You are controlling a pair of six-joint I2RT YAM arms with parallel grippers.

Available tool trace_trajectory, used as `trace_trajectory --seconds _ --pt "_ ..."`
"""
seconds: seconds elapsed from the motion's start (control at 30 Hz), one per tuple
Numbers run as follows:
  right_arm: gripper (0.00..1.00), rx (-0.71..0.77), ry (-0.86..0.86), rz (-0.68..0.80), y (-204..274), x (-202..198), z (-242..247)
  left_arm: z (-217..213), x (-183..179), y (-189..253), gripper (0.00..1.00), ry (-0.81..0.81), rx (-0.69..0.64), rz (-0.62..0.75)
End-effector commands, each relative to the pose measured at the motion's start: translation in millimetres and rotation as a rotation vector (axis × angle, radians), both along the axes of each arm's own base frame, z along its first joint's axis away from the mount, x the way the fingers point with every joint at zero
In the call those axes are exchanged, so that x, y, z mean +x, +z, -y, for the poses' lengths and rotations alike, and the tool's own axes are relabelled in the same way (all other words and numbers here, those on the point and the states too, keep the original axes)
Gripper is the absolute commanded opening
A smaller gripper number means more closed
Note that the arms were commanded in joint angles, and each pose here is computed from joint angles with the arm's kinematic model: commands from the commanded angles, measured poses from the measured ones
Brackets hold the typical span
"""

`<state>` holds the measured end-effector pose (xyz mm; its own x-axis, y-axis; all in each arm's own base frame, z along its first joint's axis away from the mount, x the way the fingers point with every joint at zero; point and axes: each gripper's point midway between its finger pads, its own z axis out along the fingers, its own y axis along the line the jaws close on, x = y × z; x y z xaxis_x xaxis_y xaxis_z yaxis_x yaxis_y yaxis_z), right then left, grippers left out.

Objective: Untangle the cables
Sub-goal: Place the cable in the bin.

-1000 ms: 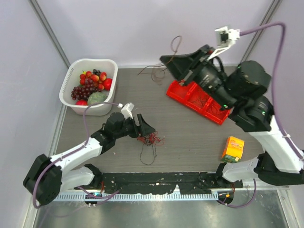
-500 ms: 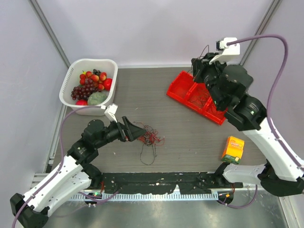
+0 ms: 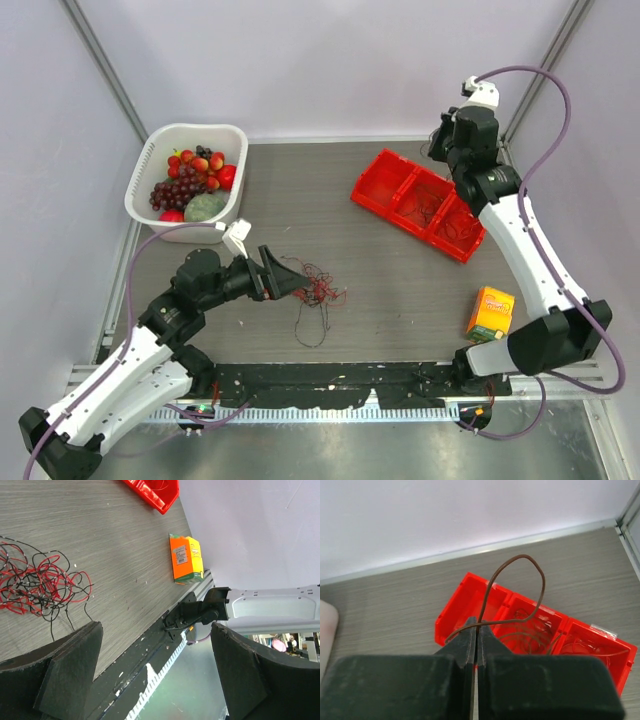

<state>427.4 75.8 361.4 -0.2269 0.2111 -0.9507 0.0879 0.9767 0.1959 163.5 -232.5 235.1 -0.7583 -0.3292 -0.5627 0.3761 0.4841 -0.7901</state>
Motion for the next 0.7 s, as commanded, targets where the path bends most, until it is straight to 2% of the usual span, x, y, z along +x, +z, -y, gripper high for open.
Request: trace_trajectory --seconds 0.0,0.37,0.67 --pt "0.01 0.11 0.0 0.02 -15.3 25.0 17.9 -3.5 -3.3 18.1 0.93 -0.008 -0.004 0.039" --pt "0.01 0.191 0.013 -0.217 -149.0 41.4 15.3 -10.9 -6.5 17.3 0.93 -0.001 0.043 0.047" --pt "0.01 0.289 -0.009 -0.388 -213.6 36.0 23.5 -16.2 -10.3 10.7 0.93 0.009 0.06 0.033"
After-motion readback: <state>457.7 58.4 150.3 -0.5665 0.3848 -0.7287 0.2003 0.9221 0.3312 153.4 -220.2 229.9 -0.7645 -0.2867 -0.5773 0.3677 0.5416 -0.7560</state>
